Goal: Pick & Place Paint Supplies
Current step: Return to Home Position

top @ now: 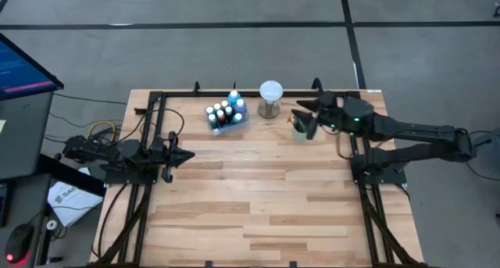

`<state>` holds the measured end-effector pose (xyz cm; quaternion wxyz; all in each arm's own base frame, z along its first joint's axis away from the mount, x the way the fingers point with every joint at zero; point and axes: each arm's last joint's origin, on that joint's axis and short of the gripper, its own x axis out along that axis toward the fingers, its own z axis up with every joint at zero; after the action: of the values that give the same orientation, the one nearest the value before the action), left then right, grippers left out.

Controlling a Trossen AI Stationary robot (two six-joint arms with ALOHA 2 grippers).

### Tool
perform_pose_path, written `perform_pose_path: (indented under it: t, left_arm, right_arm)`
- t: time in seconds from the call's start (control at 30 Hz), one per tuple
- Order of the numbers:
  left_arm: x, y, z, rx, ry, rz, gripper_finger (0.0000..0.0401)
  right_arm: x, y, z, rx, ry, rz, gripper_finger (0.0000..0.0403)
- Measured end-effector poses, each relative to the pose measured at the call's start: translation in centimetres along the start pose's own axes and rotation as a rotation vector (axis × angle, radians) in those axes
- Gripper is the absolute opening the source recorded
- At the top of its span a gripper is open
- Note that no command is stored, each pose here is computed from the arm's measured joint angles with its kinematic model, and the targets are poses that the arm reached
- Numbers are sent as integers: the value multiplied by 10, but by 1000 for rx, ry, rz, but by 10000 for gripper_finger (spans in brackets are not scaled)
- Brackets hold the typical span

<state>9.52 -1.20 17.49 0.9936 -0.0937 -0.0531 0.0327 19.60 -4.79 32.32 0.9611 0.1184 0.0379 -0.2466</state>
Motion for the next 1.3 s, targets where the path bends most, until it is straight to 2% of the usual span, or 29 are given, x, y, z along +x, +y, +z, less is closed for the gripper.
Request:
perform_pose_path:
  t: [0.07,0.17,0.3,0.5,0.6,0.93,1.1,1.2,1.3]
  left_arm:
    - [0,0,0,0,0,-1,6]
    - [0,0,0,0,0,-1,6]
    - [0,0,0,0,0,0,6]
    - [0,0,0,0,0,0,6]
    - [0,0,0,0,0,0,6]
    - [0,0,0,0,0,0,6]
    - [0,0,0,0,0,-1,6]
    - [0,0,0,0,0,0,6]
    - [0,0,0,0,0,0,6]
  right_arm:
    - [-11,2,6,-22,-24,57,208]
    - [-25,1,5,-53,-39,76,205]
    - [-35,-8,-21,-44,-57,82,191]
    - [-51,-26,-64,36,-149,107,175]
    - [-64,-33,-73,75,-215,124,174]
    - [-116,-53,-85,97,-276,140,174]
    - [-113,-53,-87,57,-248,131,167]
    - [-105,-55,-105,50,-185,118,163]
    - [-100,-54,-112,74,-215,142,158]
